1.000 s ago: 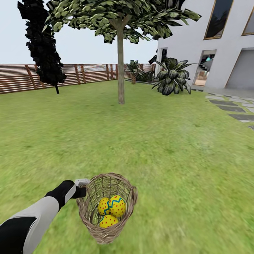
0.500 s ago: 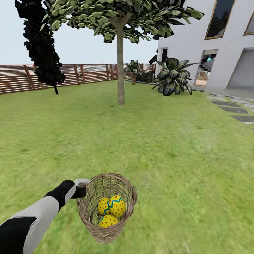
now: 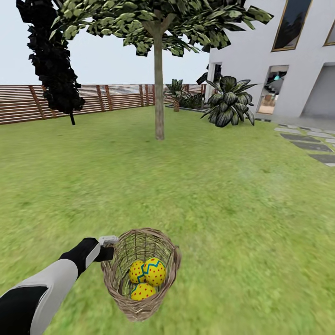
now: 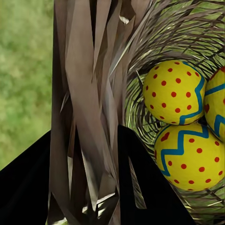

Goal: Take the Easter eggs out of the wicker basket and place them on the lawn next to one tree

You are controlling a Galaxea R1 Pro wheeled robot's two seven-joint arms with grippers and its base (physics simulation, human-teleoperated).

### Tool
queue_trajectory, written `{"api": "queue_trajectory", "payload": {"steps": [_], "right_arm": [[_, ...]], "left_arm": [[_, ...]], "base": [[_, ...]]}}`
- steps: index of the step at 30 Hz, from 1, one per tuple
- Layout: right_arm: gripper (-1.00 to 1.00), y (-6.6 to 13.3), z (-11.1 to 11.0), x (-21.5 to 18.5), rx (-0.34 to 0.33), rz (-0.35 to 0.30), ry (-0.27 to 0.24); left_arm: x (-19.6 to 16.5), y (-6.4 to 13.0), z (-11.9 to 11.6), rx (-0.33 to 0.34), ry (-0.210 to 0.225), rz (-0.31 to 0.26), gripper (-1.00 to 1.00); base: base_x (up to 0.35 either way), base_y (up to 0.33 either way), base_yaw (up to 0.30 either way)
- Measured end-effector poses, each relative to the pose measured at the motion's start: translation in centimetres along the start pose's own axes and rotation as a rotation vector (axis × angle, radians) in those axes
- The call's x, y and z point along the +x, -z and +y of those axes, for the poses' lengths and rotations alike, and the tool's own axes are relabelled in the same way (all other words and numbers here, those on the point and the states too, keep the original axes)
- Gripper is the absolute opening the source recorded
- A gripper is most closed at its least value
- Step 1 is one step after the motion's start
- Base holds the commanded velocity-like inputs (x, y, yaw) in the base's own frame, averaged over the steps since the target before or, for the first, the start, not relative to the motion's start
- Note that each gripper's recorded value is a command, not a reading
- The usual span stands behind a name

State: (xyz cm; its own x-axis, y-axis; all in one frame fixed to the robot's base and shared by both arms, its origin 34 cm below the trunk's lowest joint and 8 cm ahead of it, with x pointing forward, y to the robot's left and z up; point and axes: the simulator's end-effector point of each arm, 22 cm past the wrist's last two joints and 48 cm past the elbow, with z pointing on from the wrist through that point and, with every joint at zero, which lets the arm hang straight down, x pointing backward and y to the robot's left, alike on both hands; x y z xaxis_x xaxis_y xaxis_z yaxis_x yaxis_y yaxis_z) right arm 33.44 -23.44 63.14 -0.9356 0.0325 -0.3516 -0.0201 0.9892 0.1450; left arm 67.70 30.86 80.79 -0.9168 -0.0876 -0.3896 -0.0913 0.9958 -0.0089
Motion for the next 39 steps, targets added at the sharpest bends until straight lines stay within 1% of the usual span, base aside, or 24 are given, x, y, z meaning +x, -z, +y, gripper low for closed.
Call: {"api": "queue_trajectory", "payload": {"steps": [39], "right_arm": [[1.00,0.00,0.00,0.00,0.000,0.000,0.000]], "left_arm": [[-0.08,0.03,0.34,-0.004,0.002,-0.002,-1.00]], "base": [[0.304,0.000,0.000]]}}
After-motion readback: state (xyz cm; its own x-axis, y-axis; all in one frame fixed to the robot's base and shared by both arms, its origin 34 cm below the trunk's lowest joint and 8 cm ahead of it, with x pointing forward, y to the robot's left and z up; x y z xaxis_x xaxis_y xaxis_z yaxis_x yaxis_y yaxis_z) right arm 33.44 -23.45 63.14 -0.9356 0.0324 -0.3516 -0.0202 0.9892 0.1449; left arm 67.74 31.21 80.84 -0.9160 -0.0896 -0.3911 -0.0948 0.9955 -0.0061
